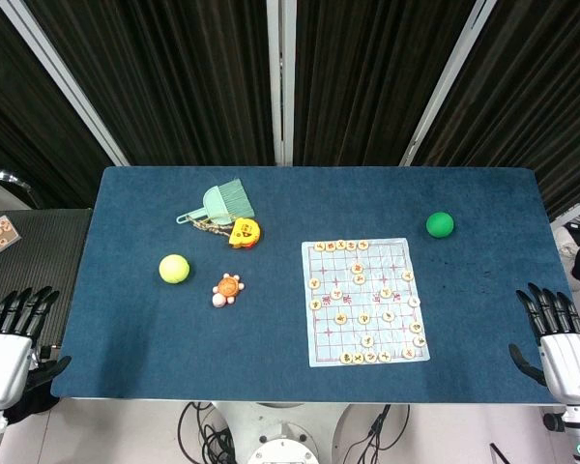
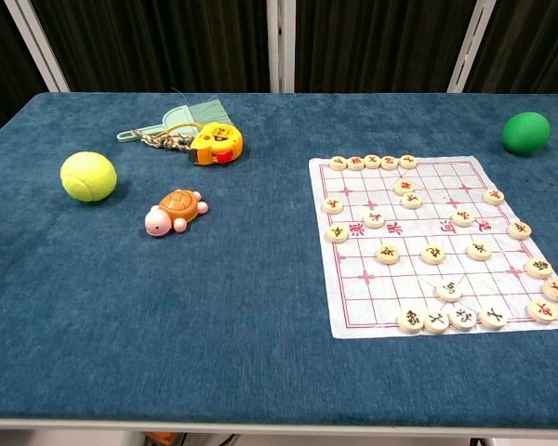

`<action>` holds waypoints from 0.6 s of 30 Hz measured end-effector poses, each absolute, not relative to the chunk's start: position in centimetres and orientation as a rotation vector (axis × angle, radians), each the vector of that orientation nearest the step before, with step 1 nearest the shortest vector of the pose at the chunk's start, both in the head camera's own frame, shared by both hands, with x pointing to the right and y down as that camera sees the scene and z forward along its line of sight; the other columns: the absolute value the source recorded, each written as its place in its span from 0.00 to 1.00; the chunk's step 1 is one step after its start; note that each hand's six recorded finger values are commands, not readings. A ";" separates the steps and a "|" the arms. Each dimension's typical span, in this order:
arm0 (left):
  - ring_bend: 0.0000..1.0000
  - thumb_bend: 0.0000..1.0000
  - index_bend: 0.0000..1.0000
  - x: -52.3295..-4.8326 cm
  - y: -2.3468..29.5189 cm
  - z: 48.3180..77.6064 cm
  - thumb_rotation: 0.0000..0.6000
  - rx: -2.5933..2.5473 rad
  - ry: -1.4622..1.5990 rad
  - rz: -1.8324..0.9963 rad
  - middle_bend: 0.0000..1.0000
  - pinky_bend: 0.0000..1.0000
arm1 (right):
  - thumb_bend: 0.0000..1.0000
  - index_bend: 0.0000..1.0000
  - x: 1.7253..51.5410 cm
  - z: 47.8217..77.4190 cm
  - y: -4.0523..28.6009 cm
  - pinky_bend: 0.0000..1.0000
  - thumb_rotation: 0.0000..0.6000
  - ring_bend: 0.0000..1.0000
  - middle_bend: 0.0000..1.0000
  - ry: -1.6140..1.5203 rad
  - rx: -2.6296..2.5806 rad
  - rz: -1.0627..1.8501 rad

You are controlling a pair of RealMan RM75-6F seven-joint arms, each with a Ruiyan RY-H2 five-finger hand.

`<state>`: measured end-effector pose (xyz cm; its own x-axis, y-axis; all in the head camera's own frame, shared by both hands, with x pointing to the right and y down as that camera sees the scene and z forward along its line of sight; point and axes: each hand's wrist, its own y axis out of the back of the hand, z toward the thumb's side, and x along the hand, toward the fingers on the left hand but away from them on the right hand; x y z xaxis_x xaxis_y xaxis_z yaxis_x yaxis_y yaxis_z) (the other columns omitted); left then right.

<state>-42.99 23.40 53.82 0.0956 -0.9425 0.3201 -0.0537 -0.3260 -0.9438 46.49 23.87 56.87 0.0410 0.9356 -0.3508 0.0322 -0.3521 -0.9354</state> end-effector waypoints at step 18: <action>0.00 0.13 0.09 -42.9 23.7 53.6 1.00 -1.545 1.018 -1.342 0.06 0.00 | 0.24 0.00 45.0 57.8 23.9 0.00 1.00 0.00 0.00 -0.927 -1.551 1.412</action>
<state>-42.86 23.74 53.60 0.1010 -0.9418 0.3207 -0.0556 -0.3272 -0.9433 44.98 23.93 57.84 0.0989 0.9161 -0.3886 -0.0078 -0.3897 -0.9209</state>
